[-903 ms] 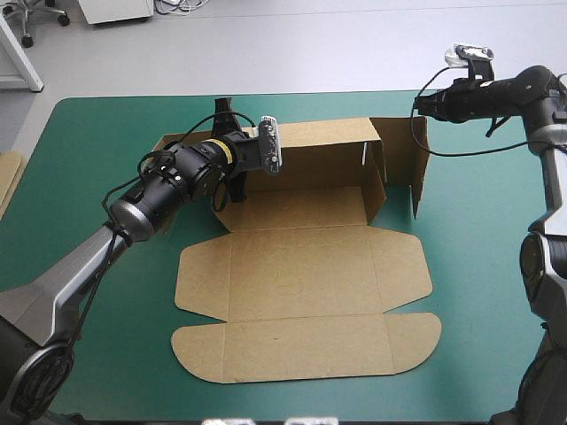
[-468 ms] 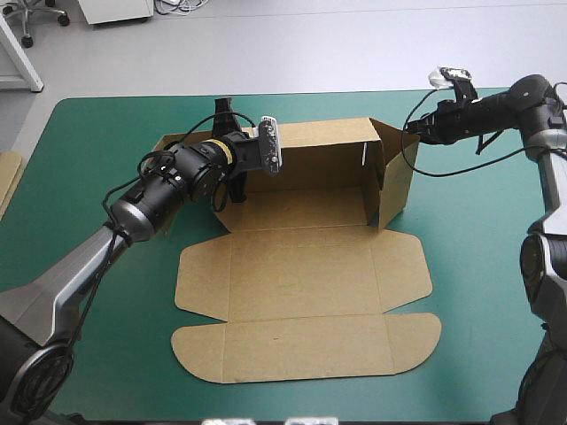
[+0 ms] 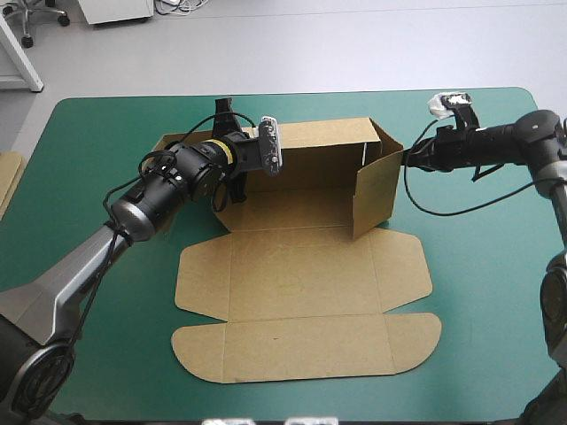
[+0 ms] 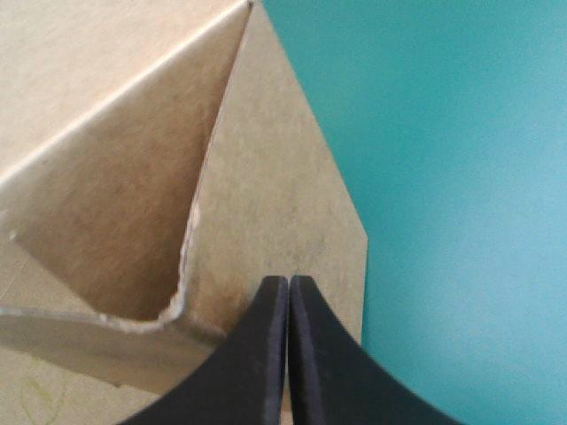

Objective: Fold the box

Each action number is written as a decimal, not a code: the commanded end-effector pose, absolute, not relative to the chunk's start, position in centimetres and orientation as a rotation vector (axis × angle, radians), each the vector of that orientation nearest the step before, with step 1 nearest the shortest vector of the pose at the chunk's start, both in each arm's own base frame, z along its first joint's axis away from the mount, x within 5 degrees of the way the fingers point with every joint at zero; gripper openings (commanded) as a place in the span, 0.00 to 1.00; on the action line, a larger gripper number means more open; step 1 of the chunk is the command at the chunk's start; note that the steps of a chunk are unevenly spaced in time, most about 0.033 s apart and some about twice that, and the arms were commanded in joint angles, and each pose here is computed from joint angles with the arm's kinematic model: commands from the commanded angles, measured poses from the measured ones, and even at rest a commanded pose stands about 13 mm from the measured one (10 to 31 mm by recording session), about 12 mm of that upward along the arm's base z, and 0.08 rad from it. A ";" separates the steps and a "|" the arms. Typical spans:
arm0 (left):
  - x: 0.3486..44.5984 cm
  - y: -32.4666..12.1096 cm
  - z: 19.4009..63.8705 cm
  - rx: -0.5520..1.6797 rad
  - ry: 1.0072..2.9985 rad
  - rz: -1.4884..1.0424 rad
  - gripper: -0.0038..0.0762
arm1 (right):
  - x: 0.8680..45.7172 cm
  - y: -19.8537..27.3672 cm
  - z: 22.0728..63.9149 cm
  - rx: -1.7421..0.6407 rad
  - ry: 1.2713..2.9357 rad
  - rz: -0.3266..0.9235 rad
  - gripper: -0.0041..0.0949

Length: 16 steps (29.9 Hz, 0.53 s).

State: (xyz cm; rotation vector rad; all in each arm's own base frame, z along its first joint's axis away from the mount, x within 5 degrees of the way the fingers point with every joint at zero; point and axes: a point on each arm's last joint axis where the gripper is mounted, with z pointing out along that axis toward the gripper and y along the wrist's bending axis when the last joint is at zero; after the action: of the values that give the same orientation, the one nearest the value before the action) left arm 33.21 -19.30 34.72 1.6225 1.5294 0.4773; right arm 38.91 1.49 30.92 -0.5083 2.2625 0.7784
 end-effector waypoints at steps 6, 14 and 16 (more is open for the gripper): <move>32.3 -19.9 35.5 1.569 1.560 0.380 0.04 | 36.0 2.4 30.9 -0.565 2.022 0.812 0.04; 32.2 -19.9 35.4 1.579 1.574 0.379 0.04 | 34.9 2.6 29.4 -0.756 1.988 0.737 0.15; 32.2 -19.9 35.4 1.579 1.574 0.379 0.04 | 34.9 2.6 29.4 -0.789 1.965 0.722 0.26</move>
State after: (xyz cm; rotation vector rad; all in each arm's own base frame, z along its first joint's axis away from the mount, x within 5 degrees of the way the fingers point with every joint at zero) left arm 33.19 -19.26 34.64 1.6285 1.5375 0.4772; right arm 35.53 2.41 26.62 -0.7328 2.0944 0.7433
